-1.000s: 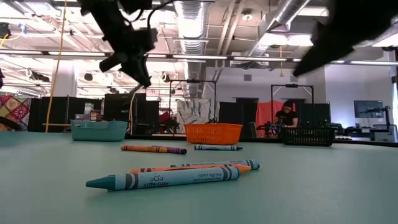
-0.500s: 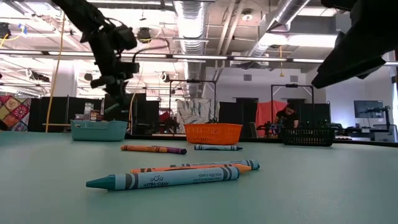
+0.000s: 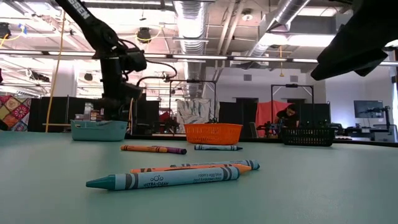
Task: Sort crayons
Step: Put the blue crayon into the blue bin
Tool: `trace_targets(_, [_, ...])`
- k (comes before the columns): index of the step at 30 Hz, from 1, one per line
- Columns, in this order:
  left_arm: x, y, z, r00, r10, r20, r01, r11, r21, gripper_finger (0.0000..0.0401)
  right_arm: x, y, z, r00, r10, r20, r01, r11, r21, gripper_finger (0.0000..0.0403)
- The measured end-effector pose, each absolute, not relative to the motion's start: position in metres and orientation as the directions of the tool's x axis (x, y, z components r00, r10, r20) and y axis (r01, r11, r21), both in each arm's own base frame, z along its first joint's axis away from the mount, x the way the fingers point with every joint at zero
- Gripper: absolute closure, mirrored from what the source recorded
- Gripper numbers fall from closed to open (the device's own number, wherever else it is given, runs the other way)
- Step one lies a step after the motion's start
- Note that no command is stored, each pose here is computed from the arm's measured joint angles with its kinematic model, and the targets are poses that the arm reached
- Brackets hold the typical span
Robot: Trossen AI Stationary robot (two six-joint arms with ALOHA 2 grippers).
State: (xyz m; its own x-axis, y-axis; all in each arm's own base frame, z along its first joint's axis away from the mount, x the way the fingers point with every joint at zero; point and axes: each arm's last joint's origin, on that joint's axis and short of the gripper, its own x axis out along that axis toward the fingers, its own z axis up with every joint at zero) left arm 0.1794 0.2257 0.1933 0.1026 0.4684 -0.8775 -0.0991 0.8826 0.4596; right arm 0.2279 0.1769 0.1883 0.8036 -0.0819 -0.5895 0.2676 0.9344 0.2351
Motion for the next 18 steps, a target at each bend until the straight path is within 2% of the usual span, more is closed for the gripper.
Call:
trace_targets(12, [0.180,0.231,0.187,-0.002,0.530,-0.848,-0.167,0.836,0.523,0.0307,0.227,0.178,0.188,0.804,-0.078,-0.590,0.260,0.938,0.231,0.0266])
trace_targets(16, [0.182,0.232,0.191,-0.066,0.608,-0.791,-0.209,0.767,0.607,0.0290,0.227,0.178,0.188,0.804,-0.079,-0.589,0.261,0.938,0.230,0.0266])
trace_targets(18, [0.187,0.228,0.198,-0.061,0.654,-0.754,-0.225,0.727,0.648,0.0288,0.227,0.178,0.188,0.804,-0.081,-0.589,0.263,0.937,0.230,0.0266])
